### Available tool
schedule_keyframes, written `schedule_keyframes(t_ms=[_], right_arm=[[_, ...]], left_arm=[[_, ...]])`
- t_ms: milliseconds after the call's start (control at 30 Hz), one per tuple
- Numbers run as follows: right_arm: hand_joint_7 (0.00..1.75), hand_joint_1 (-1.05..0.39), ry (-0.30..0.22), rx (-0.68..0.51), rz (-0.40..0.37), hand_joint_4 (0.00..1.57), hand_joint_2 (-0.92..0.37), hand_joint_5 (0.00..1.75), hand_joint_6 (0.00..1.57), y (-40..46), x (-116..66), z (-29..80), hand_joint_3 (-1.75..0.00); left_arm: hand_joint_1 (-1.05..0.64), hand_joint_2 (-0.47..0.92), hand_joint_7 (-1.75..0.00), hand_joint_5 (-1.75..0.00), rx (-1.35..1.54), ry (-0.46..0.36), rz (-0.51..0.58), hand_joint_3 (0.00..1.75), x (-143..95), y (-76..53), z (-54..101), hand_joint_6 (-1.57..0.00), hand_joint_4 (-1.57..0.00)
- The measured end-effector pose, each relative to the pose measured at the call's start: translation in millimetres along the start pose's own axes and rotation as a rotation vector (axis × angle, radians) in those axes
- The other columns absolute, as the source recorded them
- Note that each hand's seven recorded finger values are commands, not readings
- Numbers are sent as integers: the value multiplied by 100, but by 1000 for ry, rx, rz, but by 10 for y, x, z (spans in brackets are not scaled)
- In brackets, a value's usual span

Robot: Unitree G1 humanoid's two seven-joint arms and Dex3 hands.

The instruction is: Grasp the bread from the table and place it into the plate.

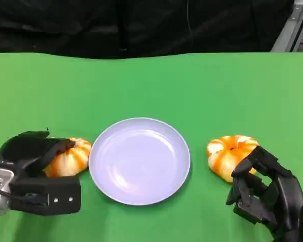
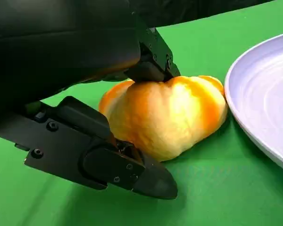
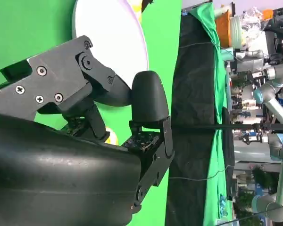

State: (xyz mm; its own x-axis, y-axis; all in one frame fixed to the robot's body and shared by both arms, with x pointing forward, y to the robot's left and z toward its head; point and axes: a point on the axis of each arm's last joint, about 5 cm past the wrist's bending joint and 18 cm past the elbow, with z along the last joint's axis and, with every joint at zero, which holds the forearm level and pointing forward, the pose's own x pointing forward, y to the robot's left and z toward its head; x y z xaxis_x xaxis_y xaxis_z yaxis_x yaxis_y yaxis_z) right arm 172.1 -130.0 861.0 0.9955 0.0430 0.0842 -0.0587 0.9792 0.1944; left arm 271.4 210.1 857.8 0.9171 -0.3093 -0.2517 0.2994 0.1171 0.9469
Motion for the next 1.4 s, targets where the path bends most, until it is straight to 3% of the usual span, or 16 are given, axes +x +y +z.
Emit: schedule_keyframes(t_ms=[167,300,333,367,400,433,500,533,600,667,767,833,900,1000,1233,1400], right_arm=[[161,-15,0,2,-1,84,-60,175,64,-1,0,0,-112],[161,-15,-2,2,-1,84,-60,175,64,-1,0,3,-112],[161,-15,-2,2,-1,84,-60,175,64,-2,1,4,-112],[161,-15,-2,2,-1,84,-60,175,64,-2,0,4,-112],[161,-15,-3,2,0,84,-60,175,64,-2,0,3,-111],[160,-15,-3,3,1,84,-60,175,64,-3,0,2,-111],[160,-16,-3,5,1,84,-60,175,64,-6,-1,1,-111],[160,-16,-3,5,2,84,-60,175,64,-7,-1,1,-111],[160,-16,-3,5,4,84,-60,175,64,-7,-1,1,-111],[160,-16,-3,5,4,84,-60,175,64,-7,-1,1,-111],[160,-15,-3,5,3,83,-60,175,64,-9,-2,1,-111],[160,-15,-3,5,3,83,-60,175,64,-11,-2,1,-111],[160,-15,-3,6,5,83,-61,175,64,-16,-2,0,-111],[159,-16,-1,7,6,83,-60,175,64,-19,-4,-3,-110],[158,-15,5,8,5,83,-61,175,64,-20,-3,-4,-110],[159,-15,4,6,6,84,-61,175,64,-20,-3,-2,-111]], left_arm=[[-68,92,-2,-5,-18,-2,5,10,36,-8,32,-51,-34],[-24,92,-5,-9,-26,-1,15,16,39,-36,37,-78,-81],[-20,92,-6,-9,-34,1,23,17,38,-46,39,-82,-87],[-13,92,-10,-13,-48,4,32,15,38,-55,43,-94,-100],[-7,92,-15,-36,-69,10,46,15,38,-64,47,-106,-106],[-3,92,-29,-96,-94,13,61,19,38,-71,51,-113,-90],[1,92,-84,-152,-148,23,91,27,36,-78,54,-96,-74],[2,92,-102,-161,-173,27,107,31,34,-78,52,-88,-71],[4,92,-157,-172,-199,30,133,37,28,-82,50,-60,-68],[3,91,-169,-174,-218,31,157,33,21,-99,56,-49,-64],[5,92,-164,-175,-259,48,185,25,8,-115,50,-54,-66],[2,91,-151,-175,-274,55,193,37,-5,-124,41,-64,-68],[0,91,-154,-175,-300,60,210,43,-14,-123,35,-62,-68],[0,90,-160,-175,-321,62,249,46,-14,-63,10,-60,-70],[1,83,-150,-174,-336,31,349,49,-1,126,-27,-68,-68],[4,83,-143,-173,-335,-103,387,47,47,267,114,-73,-67]])
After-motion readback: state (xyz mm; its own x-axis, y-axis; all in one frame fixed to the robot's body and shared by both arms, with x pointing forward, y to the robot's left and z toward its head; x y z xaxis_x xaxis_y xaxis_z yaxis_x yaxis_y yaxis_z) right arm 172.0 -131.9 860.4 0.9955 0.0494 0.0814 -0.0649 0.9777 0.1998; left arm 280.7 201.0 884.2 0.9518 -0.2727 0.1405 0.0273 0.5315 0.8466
